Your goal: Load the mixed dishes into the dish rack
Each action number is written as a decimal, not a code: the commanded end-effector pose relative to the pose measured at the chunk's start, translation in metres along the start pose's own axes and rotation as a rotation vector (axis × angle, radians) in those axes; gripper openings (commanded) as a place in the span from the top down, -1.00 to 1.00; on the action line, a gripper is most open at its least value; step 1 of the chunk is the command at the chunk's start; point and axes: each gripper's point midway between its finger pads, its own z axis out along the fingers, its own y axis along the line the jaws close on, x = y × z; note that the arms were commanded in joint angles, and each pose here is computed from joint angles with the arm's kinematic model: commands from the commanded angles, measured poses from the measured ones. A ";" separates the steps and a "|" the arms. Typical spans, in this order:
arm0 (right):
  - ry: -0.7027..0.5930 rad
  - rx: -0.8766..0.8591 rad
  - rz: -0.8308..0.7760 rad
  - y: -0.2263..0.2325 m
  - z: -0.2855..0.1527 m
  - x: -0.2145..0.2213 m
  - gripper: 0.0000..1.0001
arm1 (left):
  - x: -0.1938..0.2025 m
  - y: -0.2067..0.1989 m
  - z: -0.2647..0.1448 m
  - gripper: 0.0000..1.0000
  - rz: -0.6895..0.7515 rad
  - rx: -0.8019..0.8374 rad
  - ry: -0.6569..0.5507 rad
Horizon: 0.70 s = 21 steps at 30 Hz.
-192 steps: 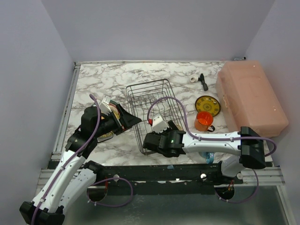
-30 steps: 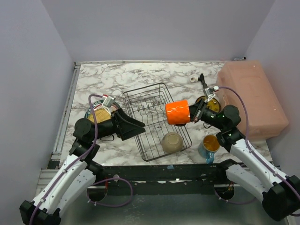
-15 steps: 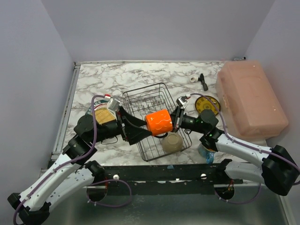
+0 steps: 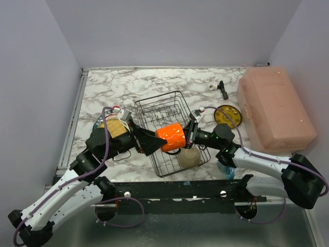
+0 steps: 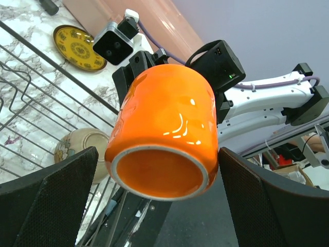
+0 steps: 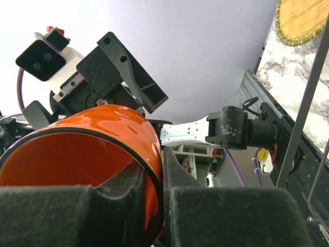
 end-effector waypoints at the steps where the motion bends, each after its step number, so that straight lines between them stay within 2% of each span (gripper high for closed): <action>1: 0.039 -0.158 -0.055 0.044 0.004 0.011 0.99 | 0.004 0.016 0.009 -0.97 -0.010 -0.062 0.013; 9: -0.010 -0.150 -0.003 0.032 0.005 0.003 0.99 | 0.018 0.017 0.016 -0.94 -0.017 -0.056 0.081; 12: -0.030 -0.153 0.017 0.028 0.004 0.001 0.99 | 0.021 0.017 0.017 -0.85 -0.022 -0.051 0.096; 13: -0.030 -0.151 0.021 0.027 0.005 0.001 0.99 | 0.022 0.016 0.017 -0.76 -0.021 -0.047 0.097; 15: -0.020 -0.147 0.025 0.023 0.006 0.002 0.99 | 0.021 0.014 0.017 -0.46 -0.019 -0.038 0.094; 17: -0.019 -0.153 0.030 0.020 0.004 0.003 0.99 | 0.020 0.013 0.017 0.01 -0.021 -0.032 0.087; 18: -0.028 -0.155 0.034 0.017 0.001 0.003 0.91 | 0.019 0.012 0.017 0.24 -0.022 -0.030 0.088; 19: -0.041 -0.156 0.035 0.015 -0.002 0.003 0.70 | 0.019 0.011 0.018 0.42 -0.026 -0.031 0.090; 21: -0.067 -0.126 0.040 0.003 -0.007 0.002 0.27 | 0.018 0.013 0.018 0.91 -0.041 -0.053 0.091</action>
